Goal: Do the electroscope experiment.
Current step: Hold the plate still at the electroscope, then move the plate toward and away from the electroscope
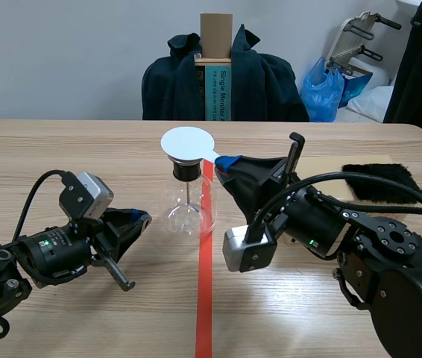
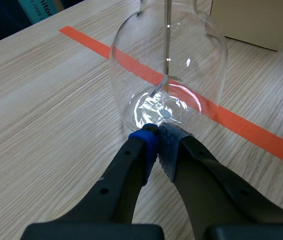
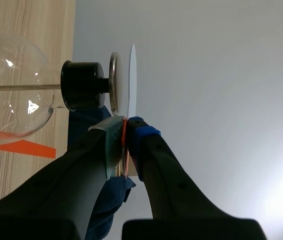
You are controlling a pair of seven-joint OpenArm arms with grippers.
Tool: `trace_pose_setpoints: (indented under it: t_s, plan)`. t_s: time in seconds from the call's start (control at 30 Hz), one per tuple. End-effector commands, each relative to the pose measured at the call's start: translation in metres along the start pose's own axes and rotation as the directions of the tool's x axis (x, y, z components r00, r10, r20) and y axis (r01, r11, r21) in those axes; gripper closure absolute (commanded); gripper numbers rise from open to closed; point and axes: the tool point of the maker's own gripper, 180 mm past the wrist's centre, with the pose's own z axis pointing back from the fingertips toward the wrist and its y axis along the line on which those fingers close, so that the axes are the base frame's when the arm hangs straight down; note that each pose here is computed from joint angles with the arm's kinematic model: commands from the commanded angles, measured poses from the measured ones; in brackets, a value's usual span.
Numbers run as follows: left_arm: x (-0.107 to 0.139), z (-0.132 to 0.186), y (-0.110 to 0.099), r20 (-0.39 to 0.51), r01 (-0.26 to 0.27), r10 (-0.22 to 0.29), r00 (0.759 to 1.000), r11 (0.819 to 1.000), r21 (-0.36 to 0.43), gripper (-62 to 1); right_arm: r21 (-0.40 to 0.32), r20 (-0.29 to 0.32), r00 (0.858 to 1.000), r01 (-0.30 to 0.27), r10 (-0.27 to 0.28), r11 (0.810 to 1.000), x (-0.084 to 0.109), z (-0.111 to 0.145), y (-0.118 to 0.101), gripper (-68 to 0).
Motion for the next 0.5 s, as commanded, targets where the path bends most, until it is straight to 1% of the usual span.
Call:
trace_pose_setpoints:
  t_s: [0.0,0.1,0.2,0.27,0.33,0.4,0.47]
  plan:
    - [0.014,-0.005,0.006,0.043,0.005,-0.006,0.999,1.000,0.012,-3.0,-0.021,-0.016,0.999,-0.037,0.037,0.999,-0.012,0.001,-0.010,-0.7]
    - [0.014,-0.005,0.006,0.043,0.005,-0.006,0.999,1.000,0.012,-3.0,-0.021,-0.021,0.999,-0.037,0.036,0.999,-0.013,0.001,-0.010,-0.7]
    - [0.014,-0.005,0.006,0.043,0.005,-0.006,0.999,1.000,0.012,-3.0,-0.021,-0.054,0.998,-0.037,0.036,0.999,-0.019,0.001,-0.010,-0.7]
    - [0.014,-0.005,0.006,0.043,0.005,-0.006,0.999,1.000,0.012,-3.0,-0.021,-0.093,0.995,-0.037,0.035,0.999,-0.026,0.002,-0.011,-0.7]
    - [0.014,-0.005,0.006,0.043,0.005,-0.006,0.999,1.000,0.012,-3.0,-0.021,-0.142,0.989,-0.037,0.033,0.999,-0.035,0.003,-0.011,-0.7]
    - [0.014,-0.005,0.006,0.043,0.005,-0.006,0.999,1.000,0.012,-3.0,-0.021,-0.196,0.980,-0.037,0.032,0.999,-0.044,0.005,-0.011,-0.7]
    - [0.014,-0.005,0.007,0.043,0.005,-0.006,0.999,1.000,0.013,-3.0,-0.021,-0.251,0.968,-0.037,0.030,0.999,-0.054,0.007,-0.011,-0.7]
